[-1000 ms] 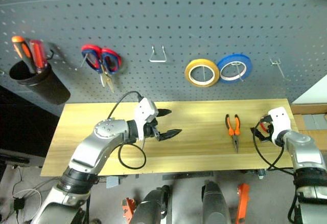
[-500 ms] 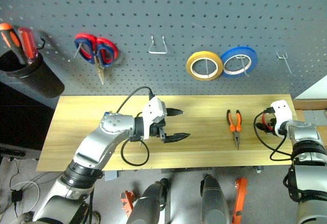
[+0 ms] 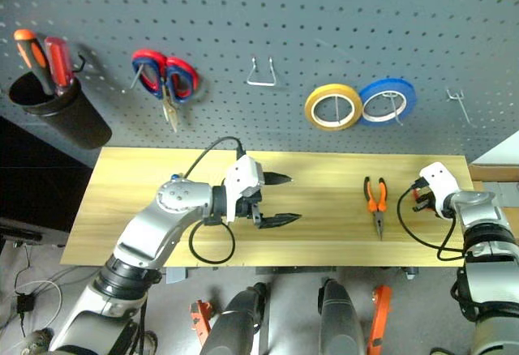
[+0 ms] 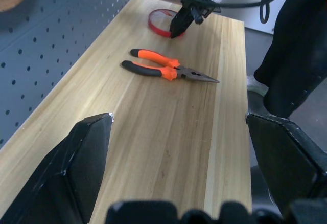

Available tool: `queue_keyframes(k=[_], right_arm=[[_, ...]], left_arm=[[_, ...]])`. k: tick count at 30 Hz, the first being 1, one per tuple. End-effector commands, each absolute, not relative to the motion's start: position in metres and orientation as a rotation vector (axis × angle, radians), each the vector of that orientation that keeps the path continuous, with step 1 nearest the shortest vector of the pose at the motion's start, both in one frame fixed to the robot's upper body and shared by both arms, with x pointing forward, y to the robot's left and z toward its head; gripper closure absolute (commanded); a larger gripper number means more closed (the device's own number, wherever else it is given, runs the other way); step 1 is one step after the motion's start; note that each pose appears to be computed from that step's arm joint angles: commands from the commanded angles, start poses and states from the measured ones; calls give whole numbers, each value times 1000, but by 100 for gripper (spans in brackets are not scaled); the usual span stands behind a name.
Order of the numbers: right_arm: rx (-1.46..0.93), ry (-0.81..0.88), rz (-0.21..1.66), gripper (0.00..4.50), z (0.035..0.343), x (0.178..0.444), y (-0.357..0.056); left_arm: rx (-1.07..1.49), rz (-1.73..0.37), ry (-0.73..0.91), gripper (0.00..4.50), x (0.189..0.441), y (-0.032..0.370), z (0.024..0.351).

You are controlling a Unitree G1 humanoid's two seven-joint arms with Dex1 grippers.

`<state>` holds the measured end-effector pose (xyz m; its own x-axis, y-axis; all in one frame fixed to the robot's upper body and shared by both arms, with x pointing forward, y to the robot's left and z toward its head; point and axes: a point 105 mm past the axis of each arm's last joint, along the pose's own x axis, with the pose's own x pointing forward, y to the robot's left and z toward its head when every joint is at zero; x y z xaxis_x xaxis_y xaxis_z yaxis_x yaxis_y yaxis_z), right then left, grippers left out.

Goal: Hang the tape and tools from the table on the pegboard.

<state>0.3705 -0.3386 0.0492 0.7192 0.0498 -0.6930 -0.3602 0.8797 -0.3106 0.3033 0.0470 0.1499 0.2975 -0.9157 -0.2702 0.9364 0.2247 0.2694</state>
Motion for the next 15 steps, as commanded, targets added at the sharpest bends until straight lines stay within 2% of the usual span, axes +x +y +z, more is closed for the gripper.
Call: queue_keyframes(k=[1, 5, 12, 15], right_arm=[[-448, 786, 192, 446, 34, 352, -355], [-527, 600, 166, 446, 70, 343, -356], [-633, 291, 55, 446, 136, 273, -294], [-696, 165, -11, 446, 157, 259, -271]], left_arm=[[412, -1356, -12, 0, 288, 31, 159], [382, -1400, -64, 0, 282, 22, 171], [349, -1492, -120, 0, 270, 14, 187], [345, -1531, -149, 0, 266, 11, 192]])
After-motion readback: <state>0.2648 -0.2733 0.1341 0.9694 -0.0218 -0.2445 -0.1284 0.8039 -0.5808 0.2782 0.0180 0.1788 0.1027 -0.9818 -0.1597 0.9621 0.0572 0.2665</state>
